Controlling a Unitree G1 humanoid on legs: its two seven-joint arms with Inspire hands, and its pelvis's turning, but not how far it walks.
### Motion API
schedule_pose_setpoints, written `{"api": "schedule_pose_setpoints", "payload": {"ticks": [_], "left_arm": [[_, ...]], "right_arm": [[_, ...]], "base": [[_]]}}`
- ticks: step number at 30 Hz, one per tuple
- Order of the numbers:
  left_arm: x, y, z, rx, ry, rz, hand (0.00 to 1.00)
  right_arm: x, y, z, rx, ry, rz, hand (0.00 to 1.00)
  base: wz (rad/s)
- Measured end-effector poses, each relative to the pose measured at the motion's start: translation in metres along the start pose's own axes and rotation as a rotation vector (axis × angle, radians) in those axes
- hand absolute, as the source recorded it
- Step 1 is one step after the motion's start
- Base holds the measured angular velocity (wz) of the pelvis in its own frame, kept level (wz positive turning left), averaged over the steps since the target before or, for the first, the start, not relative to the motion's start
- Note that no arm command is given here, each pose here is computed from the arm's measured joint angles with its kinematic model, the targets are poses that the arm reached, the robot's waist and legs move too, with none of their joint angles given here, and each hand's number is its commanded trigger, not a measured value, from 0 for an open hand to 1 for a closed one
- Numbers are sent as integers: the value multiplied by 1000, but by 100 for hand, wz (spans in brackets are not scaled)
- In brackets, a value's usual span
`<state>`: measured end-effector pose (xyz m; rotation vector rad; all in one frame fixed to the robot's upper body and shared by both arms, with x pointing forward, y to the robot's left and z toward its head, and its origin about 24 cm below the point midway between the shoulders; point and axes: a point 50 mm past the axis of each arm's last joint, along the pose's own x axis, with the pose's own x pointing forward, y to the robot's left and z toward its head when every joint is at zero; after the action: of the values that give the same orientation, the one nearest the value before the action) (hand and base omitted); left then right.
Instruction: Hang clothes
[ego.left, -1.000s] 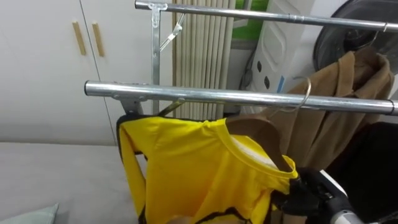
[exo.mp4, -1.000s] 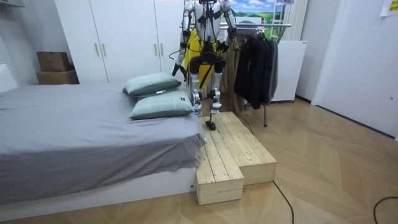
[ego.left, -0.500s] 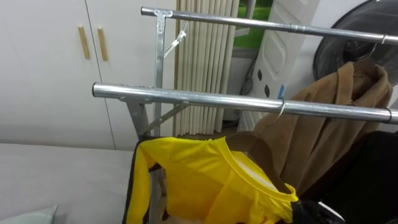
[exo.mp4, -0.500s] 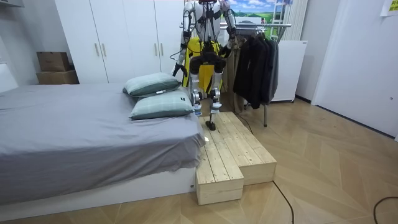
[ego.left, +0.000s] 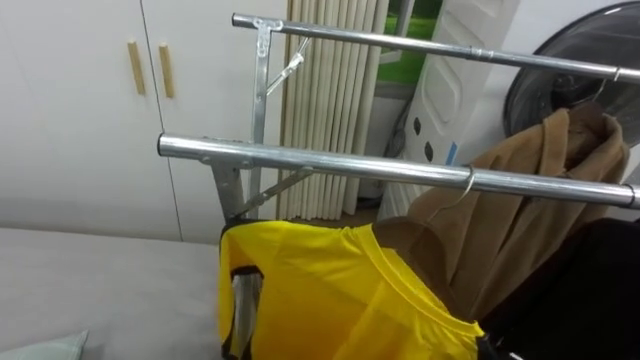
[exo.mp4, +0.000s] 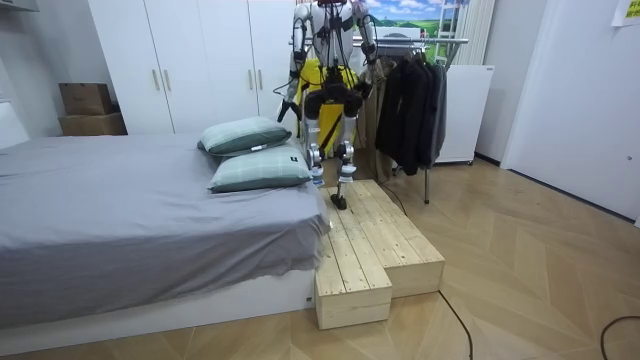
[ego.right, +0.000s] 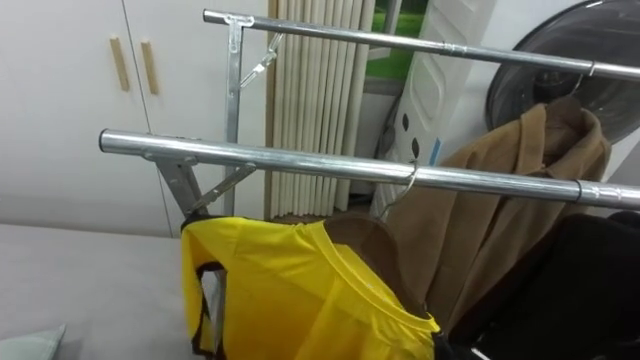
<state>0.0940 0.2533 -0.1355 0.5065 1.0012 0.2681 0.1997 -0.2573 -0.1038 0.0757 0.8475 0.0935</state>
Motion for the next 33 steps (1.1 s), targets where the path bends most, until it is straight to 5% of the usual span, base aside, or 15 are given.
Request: {"api": "schedule_pose_setpoints", "payload": {"ticks": [11, 33], "left_arm": [[-2, -4, -16, 12, 60, -58, 0], [1, -8, -7, 26, 38, -134, 0]], "right_arm": [[0, -3, 3, -49, 12, -31, 0], [-19, 44, 118, -329, -450, 45, 0]], "base": [[-1], [-5]]}}
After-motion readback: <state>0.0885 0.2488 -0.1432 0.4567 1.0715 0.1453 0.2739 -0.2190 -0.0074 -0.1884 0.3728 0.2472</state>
